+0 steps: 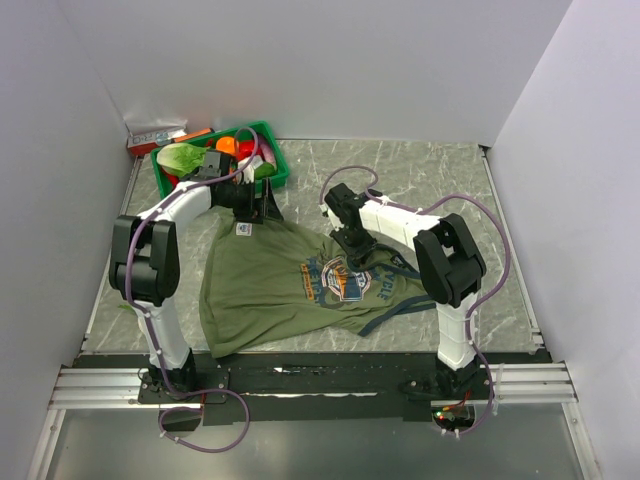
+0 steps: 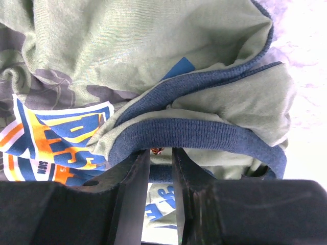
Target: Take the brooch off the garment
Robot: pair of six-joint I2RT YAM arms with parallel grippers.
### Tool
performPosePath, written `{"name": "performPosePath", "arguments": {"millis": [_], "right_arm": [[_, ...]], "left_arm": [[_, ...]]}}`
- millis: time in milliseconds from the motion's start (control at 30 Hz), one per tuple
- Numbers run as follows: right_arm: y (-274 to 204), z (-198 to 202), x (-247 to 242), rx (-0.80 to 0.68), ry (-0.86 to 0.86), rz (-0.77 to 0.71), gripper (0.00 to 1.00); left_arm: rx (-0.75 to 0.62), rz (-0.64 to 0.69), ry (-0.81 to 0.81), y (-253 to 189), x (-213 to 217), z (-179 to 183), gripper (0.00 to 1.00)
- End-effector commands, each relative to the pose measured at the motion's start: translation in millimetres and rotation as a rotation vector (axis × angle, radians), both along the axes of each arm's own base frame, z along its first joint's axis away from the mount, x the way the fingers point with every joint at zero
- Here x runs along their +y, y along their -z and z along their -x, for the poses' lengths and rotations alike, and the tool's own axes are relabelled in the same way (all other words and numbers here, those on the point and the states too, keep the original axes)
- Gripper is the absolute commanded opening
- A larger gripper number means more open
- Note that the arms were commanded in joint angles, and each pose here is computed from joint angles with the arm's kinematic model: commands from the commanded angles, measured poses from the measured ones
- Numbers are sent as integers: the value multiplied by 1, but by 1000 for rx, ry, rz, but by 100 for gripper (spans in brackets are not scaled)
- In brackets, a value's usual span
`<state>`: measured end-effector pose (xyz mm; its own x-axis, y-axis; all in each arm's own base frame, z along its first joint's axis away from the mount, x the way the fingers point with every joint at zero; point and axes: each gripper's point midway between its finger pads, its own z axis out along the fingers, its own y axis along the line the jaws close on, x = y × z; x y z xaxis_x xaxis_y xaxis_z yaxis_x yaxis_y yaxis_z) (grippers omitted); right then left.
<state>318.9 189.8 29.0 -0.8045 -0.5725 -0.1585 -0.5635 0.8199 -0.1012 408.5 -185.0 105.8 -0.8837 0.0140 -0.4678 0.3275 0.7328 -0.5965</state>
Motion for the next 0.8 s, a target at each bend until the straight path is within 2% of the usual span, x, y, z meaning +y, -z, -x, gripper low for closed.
{"name": "performPosePath", "arguments": {"millis": [0, 400, 767], "right_arm": [[-14, -13, 5, -59, 11, -7, 31], [-8, 6, 10, -4, 25, -16, 28], [-5, 4, 6, -10, 25, 14, 25]], "left_arm": [[-8, 33, 13, -7, -2, -6, 88], [5, 44, 1, -4, 2, -10, 88], [12, 44, -3, -1, 4, -10, 88]]}}
